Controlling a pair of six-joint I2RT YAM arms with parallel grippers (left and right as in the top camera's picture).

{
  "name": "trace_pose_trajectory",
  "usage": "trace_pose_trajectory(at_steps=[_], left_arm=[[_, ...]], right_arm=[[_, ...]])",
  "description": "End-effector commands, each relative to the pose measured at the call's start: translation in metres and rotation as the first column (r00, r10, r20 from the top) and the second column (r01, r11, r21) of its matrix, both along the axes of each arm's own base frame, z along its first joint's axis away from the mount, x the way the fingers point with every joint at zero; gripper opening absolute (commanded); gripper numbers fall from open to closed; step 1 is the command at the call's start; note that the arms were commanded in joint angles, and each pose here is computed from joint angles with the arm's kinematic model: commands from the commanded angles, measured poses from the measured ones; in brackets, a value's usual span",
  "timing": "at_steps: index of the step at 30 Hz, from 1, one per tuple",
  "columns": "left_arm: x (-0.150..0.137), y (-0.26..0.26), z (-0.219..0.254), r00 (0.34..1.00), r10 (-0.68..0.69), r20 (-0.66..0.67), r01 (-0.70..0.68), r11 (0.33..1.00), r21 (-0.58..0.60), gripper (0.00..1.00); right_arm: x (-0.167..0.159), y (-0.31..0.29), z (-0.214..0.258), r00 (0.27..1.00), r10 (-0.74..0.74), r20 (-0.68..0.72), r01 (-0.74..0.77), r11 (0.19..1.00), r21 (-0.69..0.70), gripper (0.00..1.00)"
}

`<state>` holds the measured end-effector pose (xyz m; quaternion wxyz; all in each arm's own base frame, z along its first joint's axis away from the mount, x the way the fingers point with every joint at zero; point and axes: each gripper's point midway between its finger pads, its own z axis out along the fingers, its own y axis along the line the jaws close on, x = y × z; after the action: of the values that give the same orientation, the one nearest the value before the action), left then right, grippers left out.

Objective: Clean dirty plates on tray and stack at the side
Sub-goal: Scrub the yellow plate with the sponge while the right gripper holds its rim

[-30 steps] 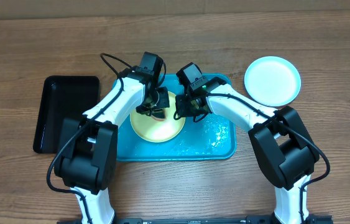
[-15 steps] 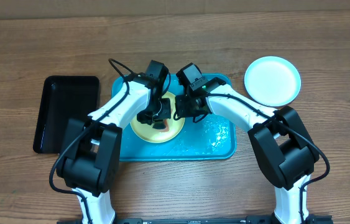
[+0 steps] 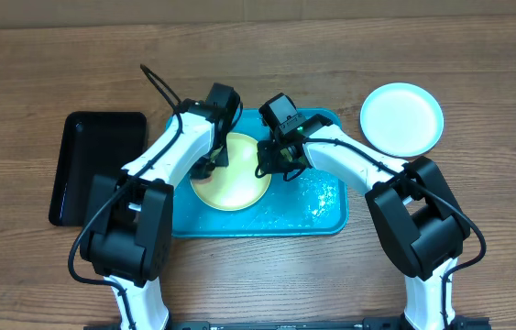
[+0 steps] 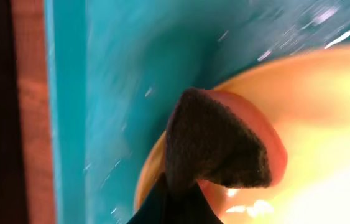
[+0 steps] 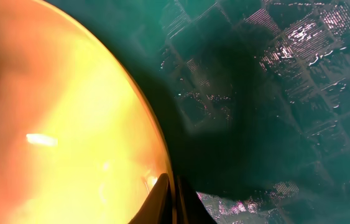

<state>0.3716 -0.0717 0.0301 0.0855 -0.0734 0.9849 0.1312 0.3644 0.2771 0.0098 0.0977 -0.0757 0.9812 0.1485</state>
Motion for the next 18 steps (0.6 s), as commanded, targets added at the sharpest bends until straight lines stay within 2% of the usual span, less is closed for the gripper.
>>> trace_pose_trajectory(at_steps=[1, 5, 7, 15, 18], left_arm=[[0.013, -0.024, 0.000, 1.000, 0.013, 0.029, -0.009, 0.990, -0.139, 0.04], [0.014, -0.071, -0.001, 1.000, -0.027, 0.009, 0.028, 0.925, -0.379, 0.04], [0.009, -0.087, 0.000, 0.999, -0.050, -0.006, 0.042, 0.895, -0.445, 0.04], [-0.021, -0.107, -0.009, 0.982, -0.178, -0.068, 0.130, 0.889, -0.439, 0.04], [-0.036, -0.101, -0.021, 0.974, -0.202, -0.101, 0.149, 0.911, -0.385, 0.04]], right_arm=[[0.004, -0.019, -0.010, 0.999, -0.035, 0.009, 0.036, 0.997, -0.065, 0.04], [0.004, -0.018, -0.009, 0.999, -0.035, 0.013, 0.036, 0.997, -0.063, 0.04], [0.005, -0.018, -0.009, 0.999, -0.035, 0.014, 0.036, 0.997, -0.061, 0.04], [0.004, -0.018, -0.009, 0.999, -0.035, 0.012, 0.036, 0.997, -0.063, 0.04], [0.004, -0.019, -0.010, 0.999, -0.035, 0.009, 0.036, 0.997, -0.065, 0.04]])
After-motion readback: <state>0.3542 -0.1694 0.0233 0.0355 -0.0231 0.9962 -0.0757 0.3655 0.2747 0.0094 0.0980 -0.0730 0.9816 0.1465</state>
